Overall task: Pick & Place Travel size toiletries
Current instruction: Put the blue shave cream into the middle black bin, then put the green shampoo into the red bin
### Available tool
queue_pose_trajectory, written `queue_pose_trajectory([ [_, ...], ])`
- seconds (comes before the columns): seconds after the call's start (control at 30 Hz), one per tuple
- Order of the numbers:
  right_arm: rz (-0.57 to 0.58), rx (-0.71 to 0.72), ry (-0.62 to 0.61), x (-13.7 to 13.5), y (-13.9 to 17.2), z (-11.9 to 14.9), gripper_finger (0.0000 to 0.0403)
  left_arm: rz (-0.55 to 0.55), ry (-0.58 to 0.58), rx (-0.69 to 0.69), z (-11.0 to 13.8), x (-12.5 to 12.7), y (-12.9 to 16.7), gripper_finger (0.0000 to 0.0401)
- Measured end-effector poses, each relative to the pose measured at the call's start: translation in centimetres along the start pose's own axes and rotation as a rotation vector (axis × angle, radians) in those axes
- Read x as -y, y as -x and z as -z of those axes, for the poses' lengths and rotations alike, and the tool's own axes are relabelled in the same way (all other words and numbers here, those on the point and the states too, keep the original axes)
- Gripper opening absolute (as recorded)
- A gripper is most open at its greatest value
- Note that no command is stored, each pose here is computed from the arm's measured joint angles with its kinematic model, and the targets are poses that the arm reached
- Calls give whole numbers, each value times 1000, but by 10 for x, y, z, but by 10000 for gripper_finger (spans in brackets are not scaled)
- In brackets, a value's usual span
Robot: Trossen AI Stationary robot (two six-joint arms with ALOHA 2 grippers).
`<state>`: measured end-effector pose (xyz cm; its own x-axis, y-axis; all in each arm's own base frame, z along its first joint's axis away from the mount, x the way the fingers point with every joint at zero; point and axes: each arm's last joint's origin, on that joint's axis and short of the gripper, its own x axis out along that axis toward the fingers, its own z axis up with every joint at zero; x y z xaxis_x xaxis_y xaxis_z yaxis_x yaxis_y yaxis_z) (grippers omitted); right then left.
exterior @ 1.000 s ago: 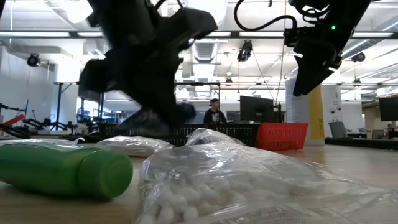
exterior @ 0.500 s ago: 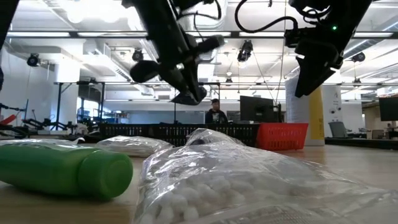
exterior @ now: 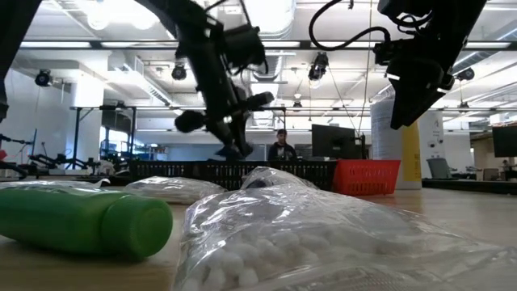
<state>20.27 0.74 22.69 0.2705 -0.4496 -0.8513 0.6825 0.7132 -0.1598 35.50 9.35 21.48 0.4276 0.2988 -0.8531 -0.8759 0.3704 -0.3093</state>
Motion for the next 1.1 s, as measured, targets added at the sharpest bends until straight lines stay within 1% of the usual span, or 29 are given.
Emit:
queue_pose_trajectory([
  [0.1,0,0,-1,0,0,0,364,27,63,-27,8,-9,-12,53],
  [0.2,0,0,-22,0,0,0,363,16,124,-36,15,-15,-18,77],
  [0.33,0,0,-35,0,0,0,363,33,123,-29,18,-12,-15,113],
  [0.43,-3,-2,-43,0,0,0,363,73,105,23,13,-4,0,136],
  [0.57,-11,-9,-54,0,0,0,363,127,42,82,5,3,24,159],
  [0.73,-34,-29,-50,-1,0,1,363,223,-58,135,6,10,64,164],
  [0.83,-56,-45,-28,-2,0,1,363,268,-108,155,13,13,83,163],
  [0.9,-68,-48,-10,-3,0,1,364,289,-119,151,20,15,92,163],
  [1.03,-68,-54,5,-2,-2,2,363,294,-121,89,41,21,100,163],
  [1.1,-72,-59,9,-3,-2,3,363,296,-149,55,56,26,101,163],
])
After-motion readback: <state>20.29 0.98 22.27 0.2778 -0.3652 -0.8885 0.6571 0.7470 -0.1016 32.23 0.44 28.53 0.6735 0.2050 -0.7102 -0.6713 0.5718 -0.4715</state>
